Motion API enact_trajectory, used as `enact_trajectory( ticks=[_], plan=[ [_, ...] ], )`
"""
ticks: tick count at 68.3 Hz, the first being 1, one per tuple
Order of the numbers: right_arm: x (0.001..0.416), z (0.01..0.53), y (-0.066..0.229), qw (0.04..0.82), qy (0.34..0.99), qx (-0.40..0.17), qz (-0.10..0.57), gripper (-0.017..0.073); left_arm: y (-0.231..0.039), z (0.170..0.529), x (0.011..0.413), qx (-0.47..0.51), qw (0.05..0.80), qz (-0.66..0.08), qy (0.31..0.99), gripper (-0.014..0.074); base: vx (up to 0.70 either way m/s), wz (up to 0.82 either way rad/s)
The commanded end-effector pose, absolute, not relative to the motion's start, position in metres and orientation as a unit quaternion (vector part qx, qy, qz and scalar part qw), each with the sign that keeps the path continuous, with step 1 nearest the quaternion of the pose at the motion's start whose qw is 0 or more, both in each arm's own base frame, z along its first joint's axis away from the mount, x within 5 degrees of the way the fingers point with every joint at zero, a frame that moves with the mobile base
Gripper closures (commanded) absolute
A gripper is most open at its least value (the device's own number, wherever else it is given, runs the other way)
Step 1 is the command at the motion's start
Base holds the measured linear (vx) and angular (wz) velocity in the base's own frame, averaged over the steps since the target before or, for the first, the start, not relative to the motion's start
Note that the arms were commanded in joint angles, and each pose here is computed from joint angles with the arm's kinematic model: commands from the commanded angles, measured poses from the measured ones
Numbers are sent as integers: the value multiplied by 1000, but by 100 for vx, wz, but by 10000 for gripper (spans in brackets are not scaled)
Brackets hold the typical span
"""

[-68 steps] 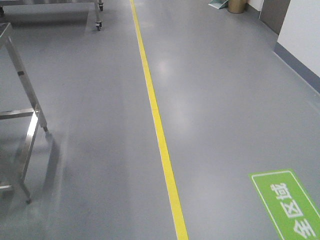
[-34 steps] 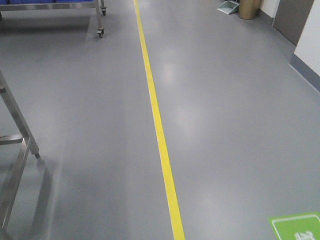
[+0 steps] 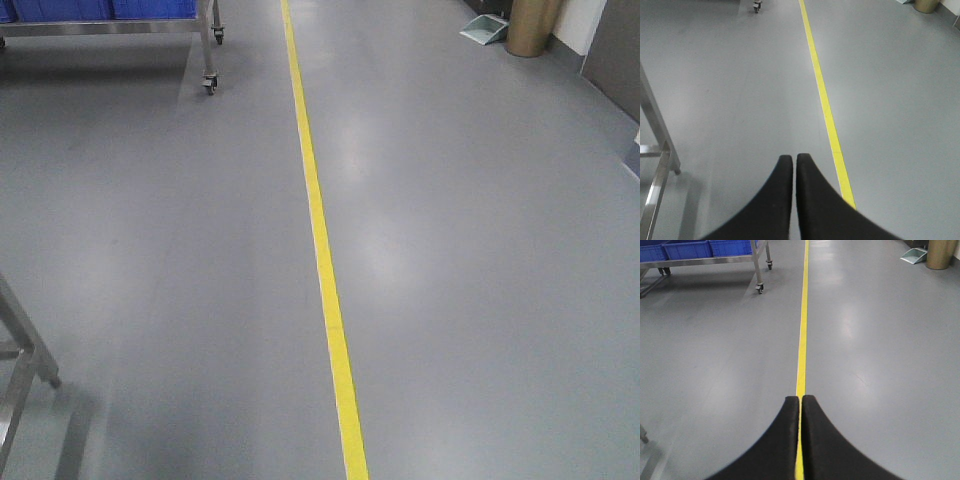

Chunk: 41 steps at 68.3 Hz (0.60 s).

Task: Move and align brake pads A on conveyor
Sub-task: 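Drive the base along the yellow floor line toward the steel table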

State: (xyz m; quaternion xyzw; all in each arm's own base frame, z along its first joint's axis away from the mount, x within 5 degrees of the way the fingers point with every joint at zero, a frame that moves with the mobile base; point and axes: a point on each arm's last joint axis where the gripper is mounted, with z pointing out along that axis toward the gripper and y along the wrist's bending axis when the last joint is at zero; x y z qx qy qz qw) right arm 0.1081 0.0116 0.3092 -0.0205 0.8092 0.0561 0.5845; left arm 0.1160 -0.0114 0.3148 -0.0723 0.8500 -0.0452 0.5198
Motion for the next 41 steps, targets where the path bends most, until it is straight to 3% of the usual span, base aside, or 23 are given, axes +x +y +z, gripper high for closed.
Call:
enact_trajectory(
  ticks=[1, 41],
  plan=[
    [110, 324, 10, 622, 782, -19, 48, 569, -14, 328, 118, -60, 552, -57, 829, 600, 56, 2],
    [110, 324, 10, 622, 782, -19, 48, 569, -14, 328, 118, -60, 552, -56, 830, 600, 56, 4]
  ],
)
